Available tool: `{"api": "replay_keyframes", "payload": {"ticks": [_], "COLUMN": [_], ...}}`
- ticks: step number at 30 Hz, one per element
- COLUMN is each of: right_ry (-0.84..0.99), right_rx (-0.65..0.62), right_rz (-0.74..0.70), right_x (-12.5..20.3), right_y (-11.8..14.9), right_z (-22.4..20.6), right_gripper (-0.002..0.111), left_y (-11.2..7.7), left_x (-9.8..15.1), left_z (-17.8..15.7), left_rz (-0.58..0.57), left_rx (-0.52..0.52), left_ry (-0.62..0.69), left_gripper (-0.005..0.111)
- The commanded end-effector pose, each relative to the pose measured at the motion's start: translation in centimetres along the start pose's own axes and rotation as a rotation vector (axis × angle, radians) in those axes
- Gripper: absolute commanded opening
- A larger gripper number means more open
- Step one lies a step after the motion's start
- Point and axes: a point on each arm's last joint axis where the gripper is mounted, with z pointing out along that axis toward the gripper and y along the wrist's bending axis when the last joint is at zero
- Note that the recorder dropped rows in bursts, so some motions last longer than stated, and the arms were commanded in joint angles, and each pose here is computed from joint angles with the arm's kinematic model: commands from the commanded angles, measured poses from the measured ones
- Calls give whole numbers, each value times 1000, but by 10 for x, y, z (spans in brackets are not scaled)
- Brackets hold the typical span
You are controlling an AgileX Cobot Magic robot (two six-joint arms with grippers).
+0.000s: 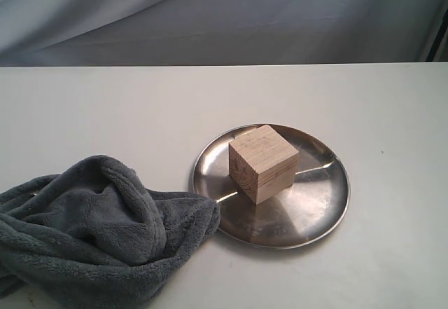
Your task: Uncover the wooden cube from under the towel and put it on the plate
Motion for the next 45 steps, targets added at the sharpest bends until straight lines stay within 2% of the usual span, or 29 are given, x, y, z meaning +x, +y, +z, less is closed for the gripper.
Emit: {"api": "replay_keyframes", "payload": {"ticks": [1, 13, 45], "right_ry": [21, 8, 6], "right_rx": [-10, 10, 11], "right_rz": [-40, -140, -139], "right_x": [3, 2, 2], "right_y": [1, -1, -1], "right_z": [0, 0, 0], "right_gripper": [0, 0, 0], "left_y": [0, 0, 0], "left_x": [1, 1, 1], "left_z": [0, 0, 0], "left_rz": [-3, -4, -4], "left_rx": [5, 5, 5], "left_ry": [-4, -4, -4], "left_gripper": [0, 0, 0]}}
